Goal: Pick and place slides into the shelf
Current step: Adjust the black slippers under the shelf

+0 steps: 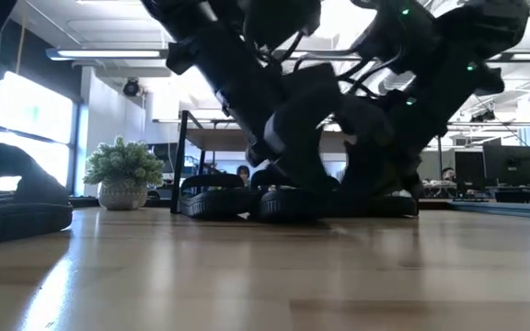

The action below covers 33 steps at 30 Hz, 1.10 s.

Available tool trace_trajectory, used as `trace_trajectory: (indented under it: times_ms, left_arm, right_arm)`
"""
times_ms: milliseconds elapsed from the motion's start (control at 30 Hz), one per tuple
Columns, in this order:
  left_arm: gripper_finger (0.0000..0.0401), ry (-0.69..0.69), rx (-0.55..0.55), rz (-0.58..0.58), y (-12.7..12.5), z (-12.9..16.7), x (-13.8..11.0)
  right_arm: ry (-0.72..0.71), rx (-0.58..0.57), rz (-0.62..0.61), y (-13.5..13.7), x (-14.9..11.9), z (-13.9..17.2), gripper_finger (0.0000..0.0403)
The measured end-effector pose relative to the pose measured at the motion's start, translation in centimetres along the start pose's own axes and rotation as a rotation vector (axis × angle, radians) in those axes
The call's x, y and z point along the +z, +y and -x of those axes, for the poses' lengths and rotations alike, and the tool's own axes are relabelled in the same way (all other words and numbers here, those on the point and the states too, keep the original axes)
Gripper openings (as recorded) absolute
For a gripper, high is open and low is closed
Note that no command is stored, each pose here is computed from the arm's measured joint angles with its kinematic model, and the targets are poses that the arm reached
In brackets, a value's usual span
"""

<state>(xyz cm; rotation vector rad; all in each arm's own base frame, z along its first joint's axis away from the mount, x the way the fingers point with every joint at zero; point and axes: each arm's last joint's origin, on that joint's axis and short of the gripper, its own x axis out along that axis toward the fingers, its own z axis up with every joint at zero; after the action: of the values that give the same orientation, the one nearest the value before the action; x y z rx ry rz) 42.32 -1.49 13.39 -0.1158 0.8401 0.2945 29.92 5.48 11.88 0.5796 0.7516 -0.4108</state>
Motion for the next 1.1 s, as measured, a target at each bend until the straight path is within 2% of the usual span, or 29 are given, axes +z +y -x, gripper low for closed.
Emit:
trace_trajectory:
  times_ms: [167, 467, 700, 900, 1100]
  left_arm:
    - [0.0, 0.039, 0.041, 0.0, 1.0, -0.2, -0.3]
    - [0.0001, 0.084, 0.114, 0.016, 3.1, -0.6, -0.5]
    - [0.0, 0.108, 0.158, 0.028, 5.1, -0.9, -0.3]
    - [0.0, 0.117, 0.176, 0.021, 6.6, -1.1, -0.2]
    - [0.0, 0.095, 0.169, 0.002, 7.4, -1.3, 0.2]
  right_arm:
    - [-0.009, -0.014, 0.051, 0.3, 0.4, 0.1, 0.0]
    - [-0.013, -0.022, 0.051, 1.1, 0.7, 1.8, 0.0]
    - [-0.048, -0.03, 0.07, 2.8, -0.6, 5.7, 0.0]
    - [-0.125, 0.023, 0.077, 4.3, -1.6, 9.8, 0.0]
    - [-0.143, 0.01, 0.077, 4.4, -2.8, 11.4, 0.0]
